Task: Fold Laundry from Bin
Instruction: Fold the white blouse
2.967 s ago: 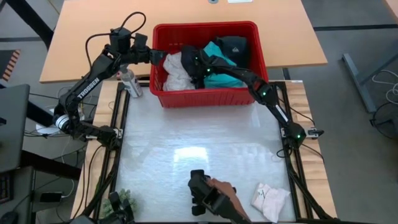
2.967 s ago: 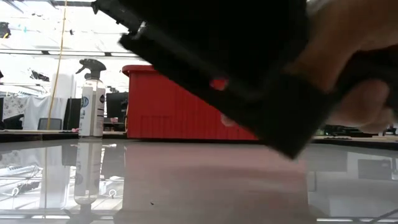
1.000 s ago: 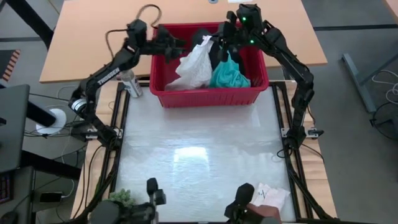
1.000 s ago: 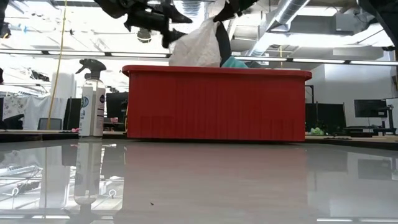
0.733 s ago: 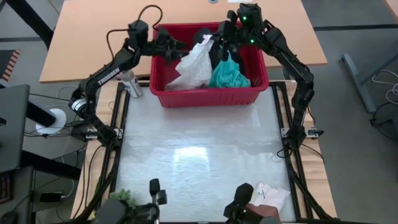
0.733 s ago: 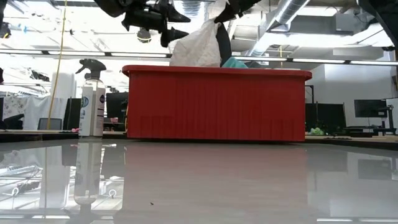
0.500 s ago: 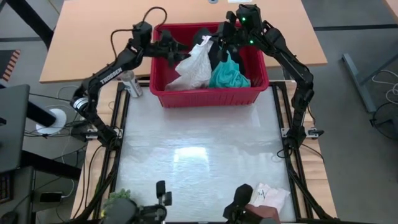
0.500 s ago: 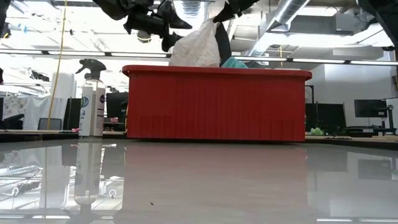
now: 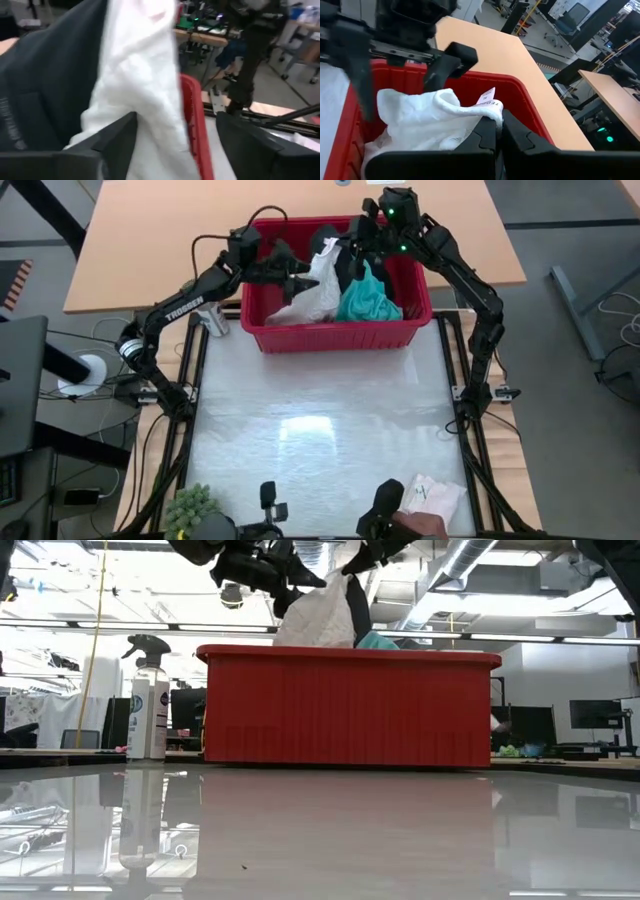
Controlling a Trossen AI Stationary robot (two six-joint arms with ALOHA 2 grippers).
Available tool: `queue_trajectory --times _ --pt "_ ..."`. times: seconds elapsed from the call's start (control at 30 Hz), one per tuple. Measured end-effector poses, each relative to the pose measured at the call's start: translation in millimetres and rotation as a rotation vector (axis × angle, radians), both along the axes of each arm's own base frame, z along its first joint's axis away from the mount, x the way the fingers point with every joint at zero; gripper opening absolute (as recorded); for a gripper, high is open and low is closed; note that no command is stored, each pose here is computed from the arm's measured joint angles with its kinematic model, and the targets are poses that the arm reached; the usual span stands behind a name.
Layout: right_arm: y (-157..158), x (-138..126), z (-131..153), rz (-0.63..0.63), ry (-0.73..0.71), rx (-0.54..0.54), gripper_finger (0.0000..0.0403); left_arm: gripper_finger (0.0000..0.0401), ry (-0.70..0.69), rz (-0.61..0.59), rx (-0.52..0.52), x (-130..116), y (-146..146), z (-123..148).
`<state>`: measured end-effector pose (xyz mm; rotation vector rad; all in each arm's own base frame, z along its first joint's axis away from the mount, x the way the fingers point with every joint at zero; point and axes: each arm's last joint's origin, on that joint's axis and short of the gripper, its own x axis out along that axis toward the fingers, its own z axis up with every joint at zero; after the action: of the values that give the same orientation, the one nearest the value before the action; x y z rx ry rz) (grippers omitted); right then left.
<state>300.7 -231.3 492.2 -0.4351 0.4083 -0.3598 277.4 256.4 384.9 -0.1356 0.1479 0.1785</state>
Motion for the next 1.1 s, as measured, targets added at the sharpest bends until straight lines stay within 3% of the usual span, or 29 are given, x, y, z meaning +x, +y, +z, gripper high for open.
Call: queue_trajectory --times 0.3,0.43,0.53,0.77,0.87,0.97,1.1 --pt "7 5 0 0.022 0.0 -0.001 0.0031 0.0019 0.021 0.098 -0.073 -10 10 -3" --pt "6 5 1 0.008 -0.005 -0.012 0.0039 0.0004 0.012 0.127 -0.129 -14 12 7" --pt "-1 1 3 -0.115 0.008 -0.063 0.0085 0.0002 -0.012 0.158 -0.117 -23 7 41" --pt "-30 -25 4 -0.261 0.075 -0.16 0.0209 0.0001 -0.076 0.234 0.091 -51 -29 136" --pt "-39 -33 4 -0.286 0.041 -0.115 0.0244 0.0 -0.113 0.252 0.185 -60 -46 164" --pt "-37 -38 8 -0.187 -0.051 -0.006 0.0258 0.0 -0.132 0.261 0.252 -69 -58 181" --pt "-15 -39 20 0.123 -0.159 0.146 0.0259 0.0 -0.147 0.252 0.269 -78 -67 192"
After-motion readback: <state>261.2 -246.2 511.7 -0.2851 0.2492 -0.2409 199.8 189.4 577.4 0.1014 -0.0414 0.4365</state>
